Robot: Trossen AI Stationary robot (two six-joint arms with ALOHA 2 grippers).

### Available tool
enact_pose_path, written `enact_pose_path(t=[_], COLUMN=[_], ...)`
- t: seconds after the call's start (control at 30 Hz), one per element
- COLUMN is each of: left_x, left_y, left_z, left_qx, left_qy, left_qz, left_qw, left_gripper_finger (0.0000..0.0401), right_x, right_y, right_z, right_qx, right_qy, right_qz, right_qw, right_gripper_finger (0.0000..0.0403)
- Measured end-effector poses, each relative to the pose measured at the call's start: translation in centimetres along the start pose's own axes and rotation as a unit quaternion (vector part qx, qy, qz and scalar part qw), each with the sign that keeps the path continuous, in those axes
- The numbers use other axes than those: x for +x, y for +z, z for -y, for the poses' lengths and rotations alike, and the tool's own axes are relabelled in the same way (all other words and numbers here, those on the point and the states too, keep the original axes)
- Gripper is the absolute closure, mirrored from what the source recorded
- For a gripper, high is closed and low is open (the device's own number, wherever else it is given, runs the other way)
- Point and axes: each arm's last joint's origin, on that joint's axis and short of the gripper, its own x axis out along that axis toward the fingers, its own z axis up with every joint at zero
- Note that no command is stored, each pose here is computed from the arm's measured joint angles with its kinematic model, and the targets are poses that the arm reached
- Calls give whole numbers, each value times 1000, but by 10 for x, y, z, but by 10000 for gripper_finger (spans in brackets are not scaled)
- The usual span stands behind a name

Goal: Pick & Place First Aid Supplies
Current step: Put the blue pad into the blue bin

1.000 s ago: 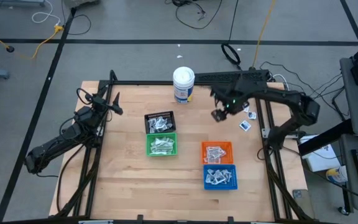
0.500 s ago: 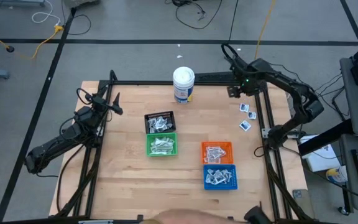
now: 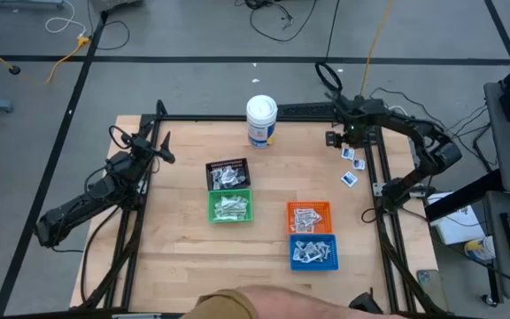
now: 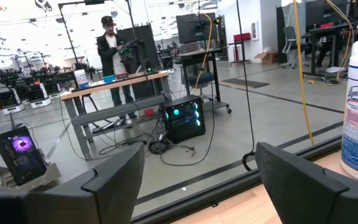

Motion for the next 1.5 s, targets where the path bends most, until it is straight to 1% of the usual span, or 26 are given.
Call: enact_pose_path(t=[0.13, 0.27, 0.37, 0.47, 0.6, 0.87, 0.93, 1.0, 1.1, 1.23, 1.33, 1.5], left_x=[0, 0, 0, 0, 0, 0, 0, 0, 0, 0, 0, 0], left_y=[0, 0, 0, 0, 0, 0, 0, 0, 0, 0, 0, 0], left_z=[0, 0, 0, 0, 0, 0, 0, 0, 0, 0, 0, 0], left_qx=[0, 0, 0, 0, 0, 0, 0, 0, 0, 0, 0, 0], left_qy=[0, 0, 0, 0, 0, 0, 0, 0, 0, 0, 0, 0], left_qz=[0, 0, 0, 0, 0, 0, 0, 0, 0, 0, 0, 0], left_qw=[1000, 1000, 1000, 1000, 1000, 1000, 1000, 1000, 1000, 1000, 1000, 1000], left_gripper_finger=[84, 76, 71, 71, 78, 93, 92, 90, 83, 75, 71, 75], right_x=[26, 42, 44, 44, 44, 44, 44, 44, 44, 44, 43, 36], right_y=[-8, -14, -14, -13, -14, -15, -15, -15, -15, -15, -15, -9], right_z=[3, 6, 7, 7, 7, 7, 7, 7, 7, 7, 7, 2], right_qx=[19, 28, 30, 30, 30, 21, 18, 16, 19, 19, 20, 62], right_qy=[11, 21, 17, 17, 16, 20, 19, 19, 20, 21, 23, 51], right_qz=[9, 10, 19, 21, 18, 11, 9, 9, 9, 9, 9, 5], right_qw=[1000, 999, 999, 999, 999, 1000, 1000, 1000, 1000, 1000, 1000, 997], right_gripper_finger=[150, 150, 155, 173, 226, 360, 387, 398, 388, 361, 329, 270])
